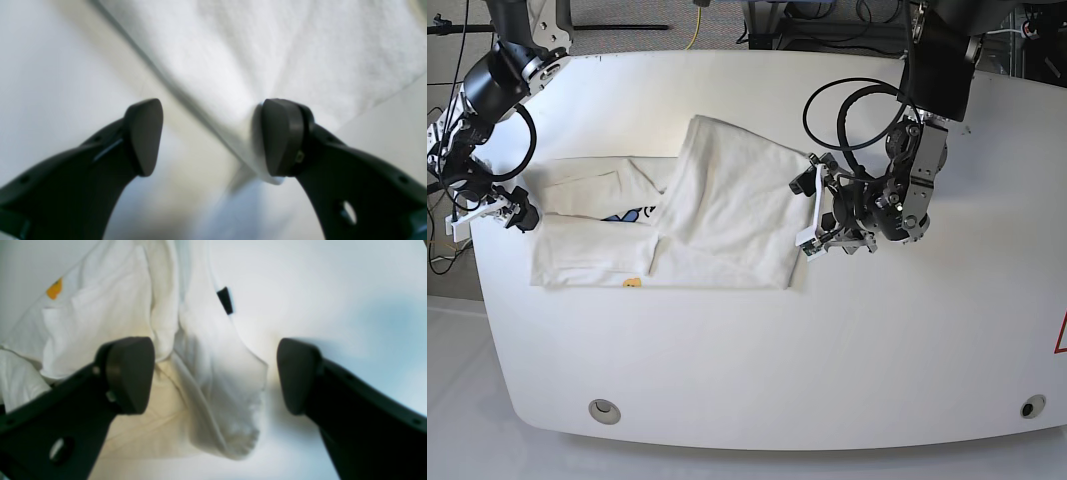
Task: Fold the T-shirt properly
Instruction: 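Move the right gripper to the shirt's other end and grasp it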
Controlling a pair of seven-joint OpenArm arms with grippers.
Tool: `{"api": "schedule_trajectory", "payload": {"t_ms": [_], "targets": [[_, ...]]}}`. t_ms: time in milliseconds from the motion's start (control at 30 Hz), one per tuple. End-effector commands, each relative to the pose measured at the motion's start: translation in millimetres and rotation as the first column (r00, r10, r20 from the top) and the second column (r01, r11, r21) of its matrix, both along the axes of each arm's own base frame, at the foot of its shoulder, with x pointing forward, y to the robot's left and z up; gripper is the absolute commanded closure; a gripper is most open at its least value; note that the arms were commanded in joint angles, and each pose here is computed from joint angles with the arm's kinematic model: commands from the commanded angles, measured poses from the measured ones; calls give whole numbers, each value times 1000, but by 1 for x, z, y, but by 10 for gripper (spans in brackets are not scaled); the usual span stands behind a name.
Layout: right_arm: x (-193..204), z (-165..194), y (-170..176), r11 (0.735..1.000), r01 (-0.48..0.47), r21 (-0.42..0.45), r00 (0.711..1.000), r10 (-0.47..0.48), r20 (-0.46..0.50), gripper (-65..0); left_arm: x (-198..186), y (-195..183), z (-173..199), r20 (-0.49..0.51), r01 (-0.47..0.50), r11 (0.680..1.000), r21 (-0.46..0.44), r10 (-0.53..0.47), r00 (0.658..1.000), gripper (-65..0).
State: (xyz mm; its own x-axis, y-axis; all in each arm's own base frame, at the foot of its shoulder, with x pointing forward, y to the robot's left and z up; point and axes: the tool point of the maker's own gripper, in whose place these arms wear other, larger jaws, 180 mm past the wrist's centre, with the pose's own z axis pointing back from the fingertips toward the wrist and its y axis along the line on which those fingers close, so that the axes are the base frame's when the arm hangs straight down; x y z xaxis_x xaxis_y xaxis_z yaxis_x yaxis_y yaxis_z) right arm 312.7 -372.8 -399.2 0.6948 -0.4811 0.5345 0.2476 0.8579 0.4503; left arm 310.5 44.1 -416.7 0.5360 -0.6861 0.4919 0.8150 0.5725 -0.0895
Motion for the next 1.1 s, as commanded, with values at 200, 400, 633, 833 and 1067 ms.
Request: {"api": "schedule_trajectory", "payload": {"t_ms": [200, 400, 633, 833, 1067], "targets": [[20, 26, -19, 1000, 24, 13, 997, -25, 68, -547, 10, 0, 8, 30, 3, 1000, 6, -4, 1000, -432], [15, 12, -7, 998, 17, 56, 999, -19, 38, -545, 11, 1, 8, 33, 2, 1000, 5, -2, 999, -432], [15, 1, 13, 995, 4, 98, 1000, -7, 26, -545, 12, 1, 9, 35, 1, 1000, 1, -1, 999, -432], [20, -1, 27, 991, 8, 136, 999, -15, 49, -546, 11, 3, 8, 30, 4, 1000, 16, -4, 1000, -435], [21, -1, 39, 991, -8, 132, 998, 0, 59, -542, 10, 3, 8, 29, 6, 1000, 17, -7, 1000, -435]]}}
